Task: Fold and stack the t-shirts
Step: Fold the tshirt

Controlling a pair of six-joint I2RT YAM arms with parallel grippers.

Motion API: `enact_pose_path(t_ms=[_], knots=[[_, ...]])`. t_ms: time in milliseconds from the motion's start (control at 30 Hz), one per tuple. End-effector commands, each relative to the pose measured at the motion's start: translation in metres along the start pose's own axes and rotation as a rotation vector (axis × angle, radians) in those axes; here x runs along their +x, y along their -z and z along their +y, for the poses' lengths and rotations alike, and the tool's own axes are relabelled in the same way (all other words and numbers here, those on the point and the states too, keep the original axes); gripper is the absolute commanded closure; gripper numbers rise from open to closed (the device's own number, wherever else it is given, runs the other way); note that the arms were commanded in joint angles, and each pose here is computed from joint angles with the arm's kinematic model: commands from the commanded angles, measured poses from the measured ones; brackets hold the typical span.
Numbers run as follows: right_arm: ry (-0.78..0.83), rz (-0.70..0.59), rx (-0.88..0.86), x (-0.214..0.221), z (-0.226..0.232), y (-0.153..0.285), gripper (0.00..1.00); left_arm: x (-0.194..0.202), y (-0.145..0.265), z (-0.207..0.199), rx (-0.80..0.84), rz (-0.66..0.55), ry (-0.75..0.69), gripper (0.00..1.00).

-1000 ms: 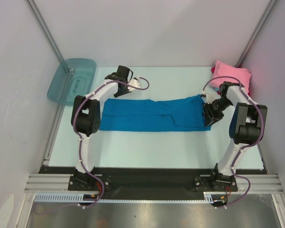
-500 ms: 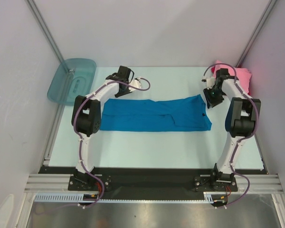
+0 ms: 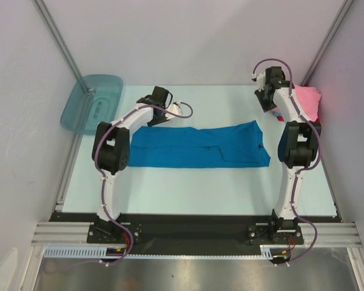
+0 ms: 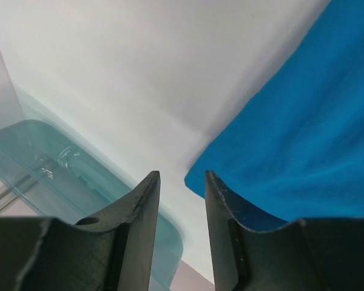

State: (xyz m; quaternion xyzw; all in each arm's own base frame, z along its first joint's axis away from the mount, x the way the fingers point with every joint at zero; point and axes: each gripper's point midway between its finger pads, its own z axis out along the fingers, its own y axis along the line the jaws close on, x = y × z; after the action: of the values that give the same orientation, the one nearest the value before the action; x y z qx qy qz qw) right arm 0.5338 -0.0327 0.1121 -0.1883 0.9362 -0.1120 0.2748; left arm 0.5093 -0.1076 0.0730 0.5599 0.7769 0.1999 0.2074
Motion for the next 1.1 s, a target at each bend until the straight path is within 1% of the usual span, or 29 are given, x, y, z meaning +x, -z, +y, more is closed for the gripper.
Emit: enact_pose_path(t_ms=[0,133,467,700,867,967,1067], knots=[[0.024,0.011,0.022,-0.007,0.001,0.001,0.69,-0.003,0.02,0.01,-0.041,-0.025,0.023,0.59],[0.023,0.044,-0.032,0.003,0.023,-0.011,0.71,-0.006,0.02,0.01,-0.04,-0.033,0.029,0.59],[0.018,0.034,-0.118,-0.009,0.06,-0.028,0.73,-0.007,0.021,0.012,-0.045,-0.034,0.01,0.59],[0.016,0.047,-0.127,-0.005,0.065,-0.032,0.74,-0.006,0.023,0.014,-0.052,-0.029,0.008,0.59],[0.012,0.042,-0.111,-0.006,0.057,-0.027,0.73,-0.005,0.023,0.011,-0.048,-0.026,0.008,0.59],[0.007,0.048,-0.102,-0.002,0.05,-0.025,0.73,-0.001,0.02,0.003,-0.028,-0.021,-0.005,0.59],[0.009,0.046,-0.099,-0.002,0.049,-0.023,0.73,0.012,0.012,-0.015,0.011,0.021,-0.056,0.6]])
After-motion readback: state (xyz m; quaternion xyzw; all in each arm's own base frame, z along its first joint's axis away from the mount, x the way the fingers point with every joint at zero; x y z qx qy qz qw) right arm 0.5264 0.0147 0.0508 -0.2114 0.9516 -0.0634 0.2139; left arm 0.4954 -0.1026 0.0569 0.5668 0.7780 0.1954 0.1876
